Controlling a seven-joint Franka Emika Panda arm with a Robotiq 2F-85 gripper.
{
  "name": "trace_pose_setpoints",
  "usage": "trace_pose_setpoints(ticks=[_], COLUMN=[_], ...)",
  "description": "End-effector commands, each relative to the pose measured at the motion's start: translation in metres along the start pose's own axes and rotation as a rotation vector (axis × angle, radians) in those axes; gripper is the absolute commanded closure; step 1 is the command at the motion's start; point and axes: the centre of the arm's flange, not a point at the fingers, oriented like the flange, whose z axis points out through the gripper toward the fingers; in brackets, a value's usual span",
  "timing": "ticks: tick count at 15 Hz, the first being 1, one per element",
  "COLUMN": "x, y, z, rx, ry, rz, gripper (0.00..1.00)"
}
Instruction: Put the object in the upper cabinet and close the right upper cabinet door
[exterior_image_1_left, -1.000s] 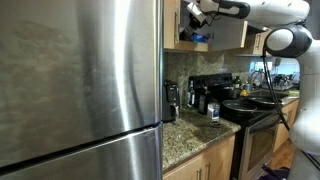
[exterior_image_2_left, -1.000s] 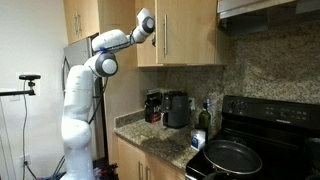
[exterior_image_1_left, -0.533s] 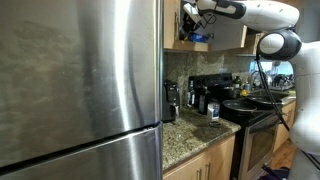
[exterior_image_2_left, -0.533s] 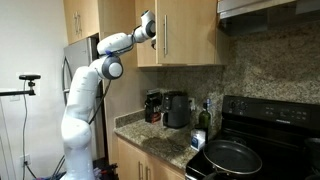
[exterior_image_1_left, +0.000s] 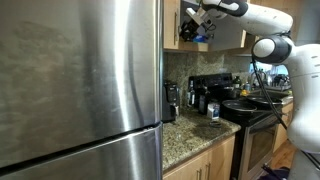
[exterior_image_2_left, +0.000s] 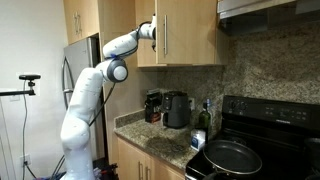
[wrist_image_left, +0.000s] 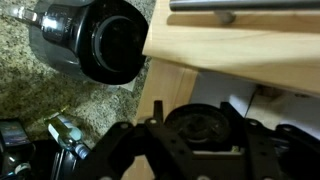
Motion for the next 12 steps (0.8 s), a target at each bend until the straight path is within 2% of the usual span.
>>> trace_pose_setpoints(ticks=[1, 2, 6, 8, 10, 12], x=[0.041, 0.046, 0.062, 0.056, 0.043, 0.036], y=[0.002, 0.006, 0.001, -0.002, -0.003, -0.012], z=[0.006, 0.009, 0.012, -0.008, -0.035, -0.069], rx=[-0.037, -0.04, -0.027, 0.012, 0.056, 0.104], ry=[-0.079, -0.078, -0.066, -0.087, -0.122, -0.188], rz=[0.036, 0.032, 0.03, -0.023, -0.138, -0.211], gripper=[0.58, 0.67, 0.67, 0.67, 0.67, 0.67])
